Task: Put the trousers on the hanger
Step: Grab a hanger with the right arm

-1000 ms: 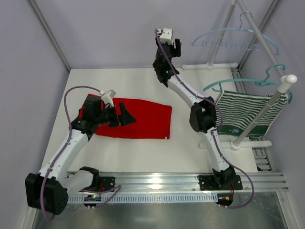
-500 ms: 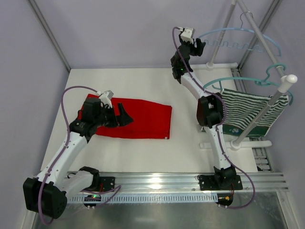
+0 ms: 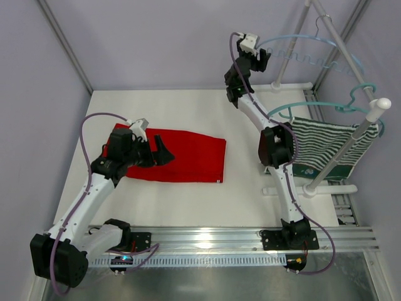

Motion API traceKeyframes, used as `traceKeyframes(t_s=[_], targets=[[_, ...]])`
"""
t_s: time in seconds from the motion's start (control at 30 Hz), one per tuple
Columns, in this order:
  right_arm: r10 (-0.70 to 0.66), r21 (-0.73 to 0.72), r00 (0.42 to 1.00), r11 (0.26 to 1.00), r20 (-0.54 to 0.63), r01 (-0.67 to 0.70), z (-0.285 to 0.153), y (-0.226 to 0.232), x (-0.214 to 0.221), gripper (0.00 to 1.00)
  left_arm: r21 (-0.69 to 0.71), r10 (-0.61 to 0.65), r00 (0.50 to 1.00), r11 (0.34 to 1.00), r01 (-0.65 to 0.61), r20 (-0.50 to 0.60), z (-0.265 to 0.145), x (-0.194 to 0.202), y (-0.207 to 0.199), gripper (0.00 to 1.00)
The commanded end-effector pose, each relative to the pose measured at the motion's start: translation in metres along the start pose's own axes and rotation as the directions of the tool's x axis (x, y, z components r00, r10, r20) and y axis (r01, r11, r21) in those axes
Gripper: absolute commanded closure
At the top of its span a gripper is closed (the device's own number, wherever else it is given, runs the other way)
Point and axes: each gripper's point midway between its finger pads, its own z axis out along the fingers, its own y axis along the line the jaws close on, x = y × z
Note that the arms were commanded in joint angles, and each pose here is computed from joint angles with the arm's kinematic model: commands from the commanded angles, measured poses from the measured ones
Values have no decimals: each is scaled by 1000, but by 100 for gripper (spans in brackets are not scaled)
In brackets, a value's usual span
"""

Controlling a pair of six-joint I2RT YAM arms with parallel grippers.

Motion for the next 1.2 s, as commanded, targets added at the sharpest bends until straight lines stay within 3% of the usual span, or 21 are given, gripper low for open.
traceKeyframes(t_s=[0.0,0.17,0.4,0.53,0.57,0.67,0.8,1.17], targets=[[239,87,967,965,85,-247,19,-35,-60,27,14,45,998,999,-46,47,-7,-15,-9,3],[375,81,923,921,88,-381,22,-44,-67,27,10,43,998,999,-44,46,-6,-16,-8,3],[454,48,888,888,69,-457,24,-46,-79,27,6,39,999,999,-39,35,-3,-15,-7,3],[406,-114,914,908,2,-403,2,-27,-69,27,26,47,998,998,-48,44,-3,-18,-11,3],[448,-138,894,886,19,-442,-4,-36,-91,27,26,47,998,998,-48,44,-3,-19,-11,3],[428,-181,902,884,-55,-430,-24,-31,-78,27,31,48,998,998,-49,50,-4,-20,-12,3],[439,-325,891,831,-117,-452,-58,-23,-104,27,46,44,997,998,-47,63,-7,-24,-15,3],[388,-399,881,788,-270,-469,-117,-1,-90,25,69,49,992,996,-57,113,-20,-29,-23,3]])
